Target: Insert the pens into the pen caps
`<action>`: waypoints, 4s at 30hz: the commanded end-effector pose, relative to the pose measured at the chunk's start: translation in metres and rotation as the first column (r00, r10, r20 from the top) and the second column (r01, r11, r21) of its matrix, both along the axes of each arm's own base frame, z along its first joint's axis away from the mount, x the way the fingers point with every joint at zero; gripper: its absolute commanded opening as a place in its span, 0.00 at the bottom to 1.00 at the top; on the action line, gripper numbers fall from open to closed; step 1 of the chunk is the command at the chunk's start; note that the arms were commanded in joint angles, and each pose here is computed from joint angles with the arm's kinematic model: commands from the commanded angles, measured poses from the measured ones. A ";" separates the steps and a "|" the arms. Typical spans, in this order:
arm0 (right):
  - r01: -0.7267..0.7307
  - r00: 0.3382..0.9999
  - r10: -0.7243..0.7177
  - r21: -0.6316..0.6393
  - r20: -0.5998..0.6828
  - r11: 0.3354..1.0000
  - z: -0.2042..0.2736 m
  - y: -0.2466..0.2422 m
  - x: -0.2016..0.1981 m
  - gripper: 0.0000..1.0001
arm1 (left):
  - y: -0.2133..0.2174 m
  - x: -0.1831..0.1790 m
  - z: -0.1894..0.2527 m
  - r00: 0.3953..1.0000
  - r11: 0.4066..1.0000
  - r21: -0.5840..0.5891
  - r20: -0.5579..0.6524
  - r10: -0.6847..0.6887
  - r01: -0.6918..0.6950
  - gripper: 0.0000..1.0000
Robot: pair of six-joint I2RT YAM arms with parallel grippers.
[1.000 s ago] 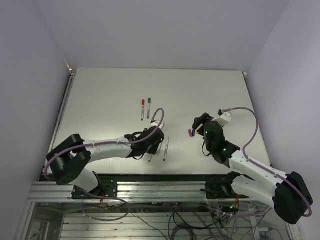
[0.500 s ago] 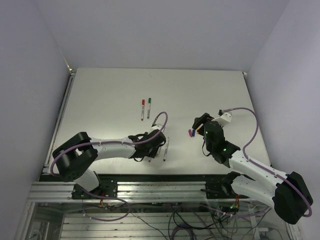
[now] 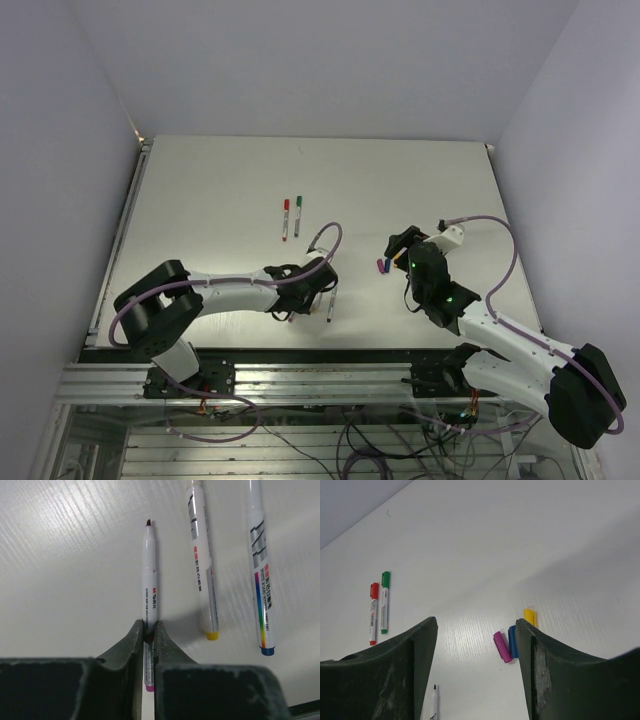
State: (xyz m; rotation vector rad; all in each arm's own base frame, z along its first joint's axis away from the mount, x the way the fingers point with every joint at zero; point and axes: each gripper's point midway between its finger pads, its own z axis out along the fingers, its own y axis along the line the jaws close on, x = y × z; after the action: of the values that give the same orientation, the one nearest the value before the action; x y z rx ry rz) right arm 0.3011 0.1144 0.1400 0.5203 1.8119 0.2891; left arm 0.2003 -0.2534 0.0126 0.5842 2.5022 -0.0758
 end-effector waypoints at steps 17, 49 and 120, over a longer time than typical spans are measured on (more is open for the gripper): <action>-0.100 0.984 0.076 -0.146 -0.159 0.984 -0.029 0.015 0.009 0.49 | -0.006 0.017 0.061 0.991 0.997 -0.083 0.135 0.018 -0.007 0.07; -0.286 0.876 0.162 -0.218 -0.455 0.933 -0.113 0.036 0.029 0.30 | -0.048 0.027 0.100 0.993 0.885 -0.451 0.079 -0.086 0.112 0.07; -0.380 0.681 0.104 -0.228 -0.725 0.897 -0.173 0.032 -0.049 0.00 | -0.047 0.024 0.085 0.994 0.885 -0.452 0.043 -0.101 0.109 0.07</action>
State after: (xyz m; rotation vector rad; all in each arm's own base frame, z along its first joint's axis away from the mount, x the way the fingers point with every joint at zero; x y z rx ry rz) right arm 0.3046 0.1677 0.0098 0.1886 2.3970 0.0222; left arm 0.2205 -0.2935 0.0882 0.5131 2.3541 -0.6325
